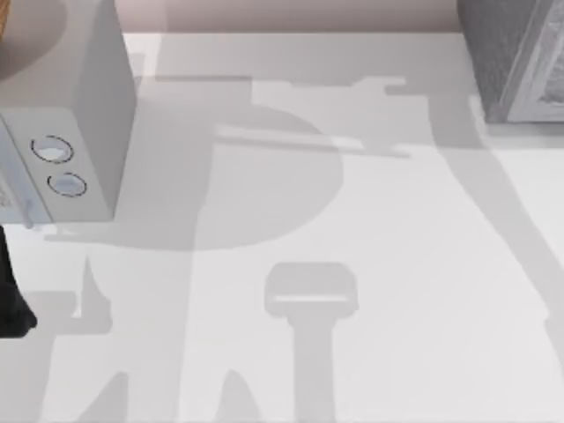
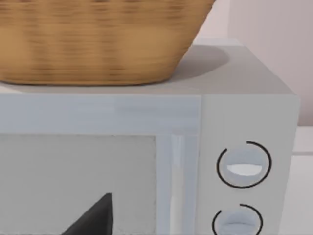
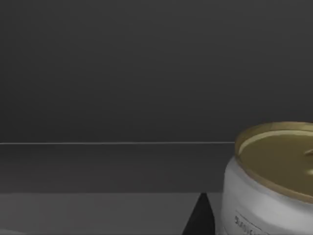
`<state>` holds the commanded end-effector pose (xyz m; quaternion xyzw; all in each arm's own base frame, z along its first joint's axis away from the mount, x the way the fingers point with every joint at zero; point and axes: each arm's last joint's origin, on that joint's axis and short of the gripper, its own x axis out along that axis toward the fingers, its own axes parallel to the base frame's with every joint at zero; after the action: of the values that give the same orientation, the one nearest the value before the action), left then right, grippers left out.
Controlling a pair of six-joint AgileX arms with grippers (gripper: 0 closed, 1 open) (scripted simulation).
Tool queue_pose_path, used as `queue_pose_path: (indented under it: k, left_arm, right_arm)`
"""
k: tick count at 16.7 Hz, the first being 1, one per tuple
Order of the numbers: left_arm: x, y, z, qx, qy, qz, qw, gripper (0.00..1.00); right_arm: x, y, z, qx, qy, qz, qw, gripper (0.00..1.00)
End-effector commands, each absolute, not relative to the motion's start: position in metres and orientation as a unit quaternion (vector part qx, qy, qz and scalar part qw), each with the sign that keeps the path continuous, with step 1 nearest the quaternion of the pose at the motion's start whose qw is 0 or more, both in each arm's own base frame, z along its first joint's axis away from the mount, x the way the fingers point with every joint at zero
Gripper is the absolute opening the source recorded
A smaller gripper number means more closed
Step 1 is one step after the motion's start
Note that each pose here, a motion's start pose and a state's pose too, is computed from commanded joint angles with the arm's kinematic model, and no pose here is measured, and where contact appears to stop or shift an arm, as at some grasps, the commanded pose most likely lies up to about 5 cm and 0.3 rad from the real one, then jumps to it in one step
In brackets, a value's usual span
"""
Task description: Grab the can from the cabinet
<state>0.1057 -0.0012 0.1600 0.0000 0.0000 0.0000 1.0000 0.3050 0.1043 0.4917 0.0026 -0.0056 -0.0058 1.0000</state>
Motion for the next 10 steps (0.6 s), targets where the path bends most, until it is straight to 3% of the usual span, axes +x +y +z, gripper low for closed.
queue_pose_path:
  k: [7, 10]
  left_arm:
    - [0.106, -0.001, 0.160, 0.000, 0.000, 0.000, 1.000, 1.00]
    - [0.106, -0.001, 0.160, 0.000, 0.000, 0.000, 1.000, 1.00]
  right_arm:
    - [0.174, 0.110, 0.537, 0.001, -0.004, -0.005, 1.000, 0.00]
    - [0.142, 0.100, 0.543, 0.001, -0.005, -0.005, 1.000, 0.00]
